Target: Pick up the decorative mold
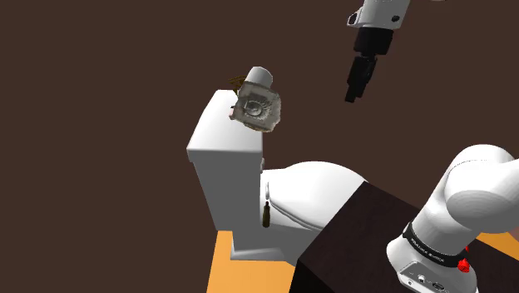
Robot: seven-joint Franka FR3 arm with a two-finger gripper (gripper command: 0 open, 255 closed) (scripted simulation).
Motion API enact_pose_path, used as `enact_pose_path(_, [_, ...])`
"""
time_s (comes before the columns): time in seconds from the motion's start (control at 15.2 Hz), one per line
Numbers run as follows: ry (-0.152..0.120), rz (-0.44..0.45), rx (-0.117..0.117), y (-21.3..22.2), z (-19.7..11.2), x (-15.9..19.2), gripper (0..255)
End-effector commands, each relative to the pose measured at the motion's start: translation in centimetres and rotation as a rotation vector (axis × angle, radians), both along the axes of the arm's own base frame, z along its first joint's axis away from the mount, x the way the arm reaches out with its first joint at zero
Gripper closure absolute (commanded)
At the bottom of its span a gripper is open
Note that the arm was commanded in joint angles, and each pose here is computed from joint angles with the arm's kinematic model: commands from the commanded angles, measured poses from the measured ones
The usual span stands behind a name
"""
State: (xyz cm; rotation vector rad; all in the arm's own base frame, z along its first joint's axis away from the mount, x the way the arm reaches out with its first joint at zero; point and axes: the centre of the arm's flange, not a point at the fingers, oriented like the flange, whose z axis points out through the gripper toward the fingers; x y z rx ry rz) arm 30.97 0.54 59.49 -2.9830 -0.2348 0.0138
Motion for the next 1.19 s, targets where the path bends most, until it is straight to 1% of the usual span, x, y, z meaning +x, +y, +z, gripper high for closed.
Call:
enact_pose_path(0.0, [0.000,0.000,0.000,0.0,0.0,0.0,0])
enact_pose_path(0.59, [-0.026,0.148,0.210,-6.1,-1.2,11.7,0])
enact_pose_path(1.12, [-0.049,0.279,0.396,-9.7,-2.9,22.7,0])
